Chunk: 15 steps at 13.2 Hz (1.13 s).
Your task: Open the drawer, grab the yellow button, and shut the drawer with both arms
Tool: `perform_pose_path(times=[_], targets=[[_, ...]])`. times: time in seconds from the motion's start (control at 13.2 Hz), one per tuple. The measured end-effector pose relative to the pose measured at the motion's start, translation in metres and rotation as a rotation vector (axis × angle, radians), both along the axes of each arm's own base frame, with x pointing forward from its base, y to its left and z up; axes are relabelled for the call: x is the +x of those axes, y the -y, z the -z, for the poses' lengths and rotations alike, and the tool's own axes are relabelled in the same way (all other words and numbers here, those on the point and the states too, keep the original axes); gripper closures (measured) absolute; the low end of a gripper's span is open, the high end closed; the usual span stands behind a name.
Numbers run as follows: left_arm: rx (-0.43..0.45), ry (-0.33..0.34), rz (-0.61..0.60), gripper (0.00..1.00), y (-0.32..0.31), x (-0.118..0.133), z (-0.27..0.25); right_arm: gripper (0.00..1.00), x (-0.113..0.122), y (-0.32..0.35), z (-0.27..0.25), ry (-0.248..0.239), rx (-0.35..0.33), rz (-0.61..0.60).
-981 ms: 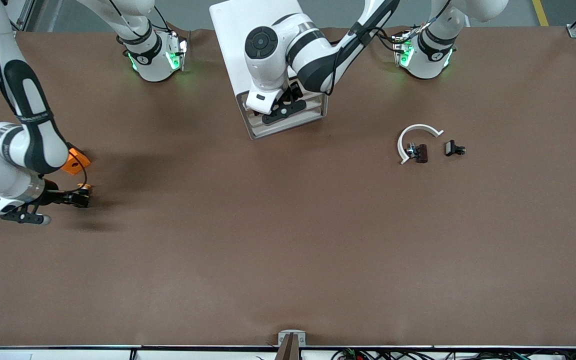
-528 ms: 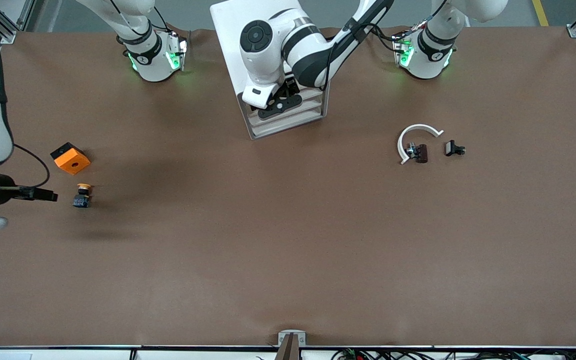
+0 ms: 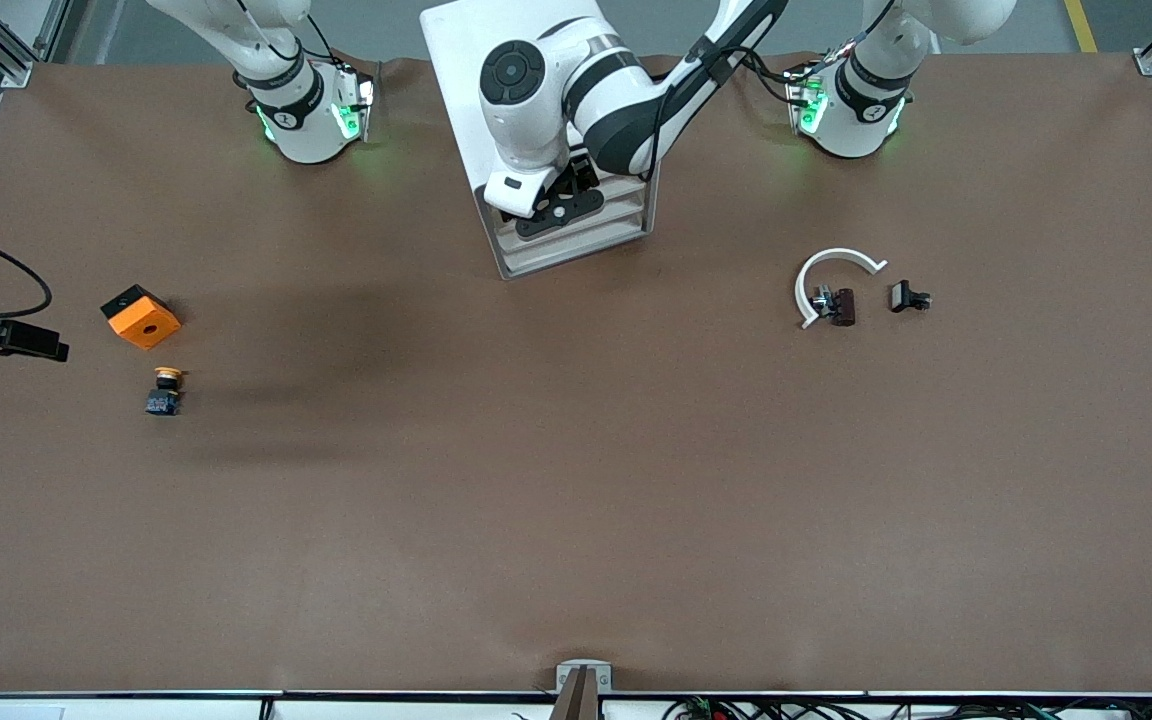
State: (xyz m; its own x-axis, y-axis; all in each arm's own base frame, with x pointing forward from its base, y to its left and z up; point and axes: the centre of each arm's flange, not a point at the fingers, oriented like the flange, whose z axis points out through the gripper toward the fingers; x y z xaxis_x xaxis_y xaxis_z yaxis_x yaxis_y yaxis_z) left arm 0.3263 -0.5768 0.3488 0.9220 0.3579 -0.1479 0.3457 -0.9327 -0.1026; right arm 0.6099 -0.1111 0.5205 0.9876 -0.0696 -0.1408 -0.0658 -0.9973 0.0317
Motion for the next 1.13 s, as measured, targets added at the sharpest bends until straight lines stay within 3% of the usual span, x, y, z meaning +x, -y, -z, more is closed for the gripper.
perform_pose_path(times=[0.15, 0.3, 0.68, 0.91, 1.13], targets=[[-0.001, 0.004, -0.022, 0.00, -0.007, 0.013, -0.001, 0.00, -0.004, -0.019, -0.015, -0.016, -0.005, 0.025], [-0.016, 0.014, -0.051, 0.00, -0.022, 0.044, -0.007, 0.00, -0.006, -0.024, -0.026, -0.026, -0.006, 0.031], [-0.053, 0.031, -0.071, 0.00, -0.081, 0.128, -0.028, 0.00, -0.005, -0.019, -0.048, 0.017, -0.012, 0.044], [-0.055, 0.024, -0.039, 0.00, -0.140, 0.171, -0.063, 0.00, -0.005, -0.030, -0.049, 0.009, -0.008, 0.027], [-0.062, 0.026, -0.011, 0.00, -0.216, 0.207, -0.109, 0.00, -0.015, -0.037, -0.075, 0.042, -0.009, 0.020]])
